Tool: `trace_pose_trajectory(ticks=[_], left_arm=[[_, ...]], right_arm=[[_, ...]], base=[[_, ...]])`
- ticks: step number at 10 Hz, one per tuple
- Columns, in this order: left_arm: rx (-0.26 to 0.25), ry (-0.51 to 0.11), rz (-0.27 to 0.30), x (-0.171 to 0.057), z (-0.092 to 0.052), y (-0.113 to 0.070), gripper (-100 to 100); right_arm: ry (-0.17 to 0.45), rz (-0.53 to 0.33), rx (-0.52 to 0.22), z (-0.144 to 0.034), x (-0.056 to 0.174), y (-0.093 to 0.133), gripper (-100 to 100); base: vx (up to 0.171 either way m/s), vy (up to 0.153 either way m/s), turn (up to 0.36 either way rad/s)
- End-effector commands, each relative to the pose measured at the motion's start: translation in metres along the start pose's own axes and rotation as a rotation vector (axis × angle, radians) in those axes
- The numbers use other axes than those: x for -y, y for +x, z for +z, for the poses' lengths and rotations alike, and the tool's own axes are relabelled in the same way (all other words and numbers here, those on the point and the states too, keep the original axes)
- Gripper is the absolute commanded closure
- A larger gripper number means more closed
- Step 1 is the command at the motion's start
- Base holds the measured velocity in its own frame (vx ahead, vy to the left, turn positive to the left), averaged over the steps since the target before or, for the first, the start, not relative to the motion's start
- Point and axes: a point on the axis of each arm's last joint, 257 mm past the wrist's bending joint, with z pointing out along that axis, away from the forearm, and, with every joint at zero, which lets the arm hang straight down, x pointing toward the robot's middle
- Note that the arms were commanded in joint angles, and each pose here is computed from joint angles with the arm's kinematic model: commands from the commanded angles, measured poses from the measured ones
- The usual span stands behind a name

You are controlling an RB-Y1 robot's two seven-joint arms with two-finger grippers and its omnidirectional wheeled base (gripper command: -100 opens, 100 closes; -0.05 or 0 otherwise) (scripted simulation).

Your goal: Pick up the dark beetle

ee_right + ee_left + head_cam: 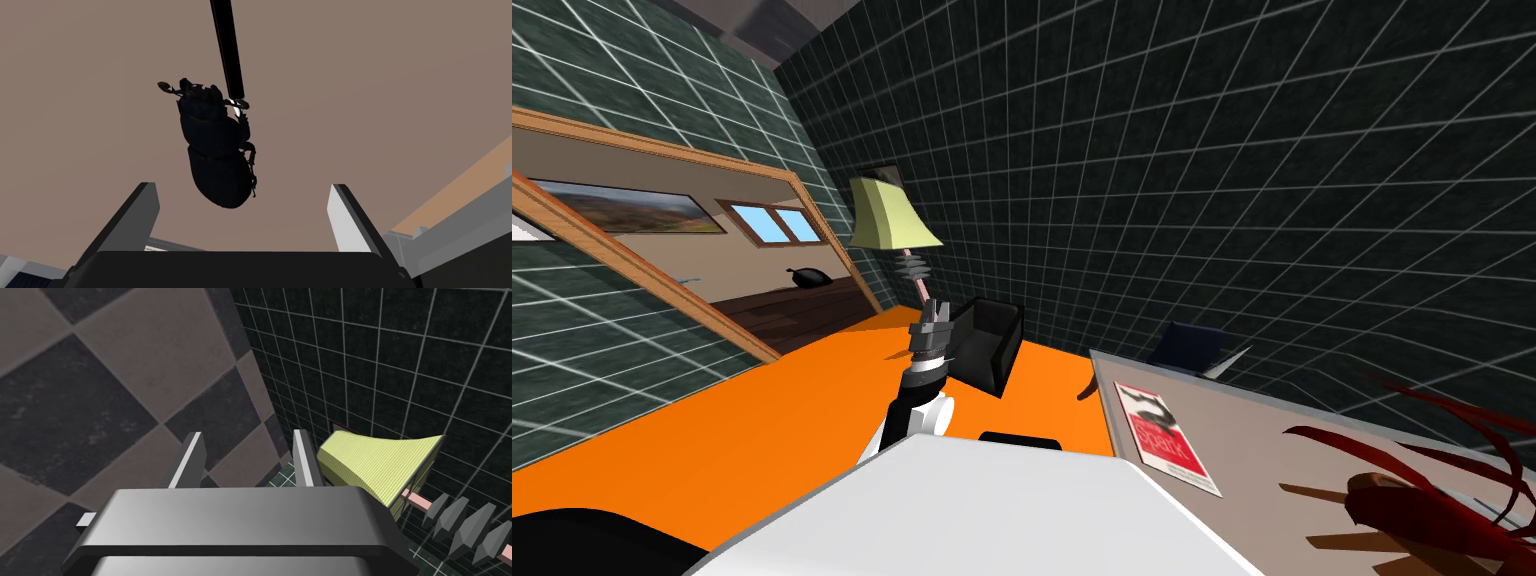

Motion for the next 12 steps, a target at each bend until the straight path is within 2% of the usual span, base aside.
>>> trace_pose_trajectory(ticks=[1,2,5,6,7,11,12], left_arm=[[0.0,0.0,0.0,0.0,0.0,0.0,0],[0.0,0.0,0.0,0.0,0.0,0.0,0],[0.0,0.0,0.0,0.0,0.0,0.0,0],[0.0,0.0,0.0,0.0,0.0,0.0,0],[0.0,0.0,0.0,0.0,0.0,0.0,0],[0.0,0.0,0.0,0.0,0.0,0.0,0],[0.0,0.0,0.0,0.0,0.0,0.0,0]], right_arm=[[0.0,0.0,0.0,0.0,0.0,0.0,0],[0.003,0.008,0.001,0.009,-0.011,-0.005,-100],[0.006,0.019,0.001,0.023,-0.028,-0.013,-100],[0.004,0.017,0.002,0.021,-0.025,-0.012,-100],[0.005,0.017,0.001,0.022,-0.025,-0.012,100],[0.008,0.015,0.001,0.021,-0.023,-0.012,100],[0.008,0.016,0.001,0.021,-0.023,-0.012,0]], base=[[0.0,-0.006,-0.002],[-0.025,-0.033,0.065],[-0.061,-0.072,0.051],[-0.029,-0.035,0.015],[-0.005,-0.007,-0.002],[-0.001,-0.003,0.001],[0.0,0.0,0.0]])
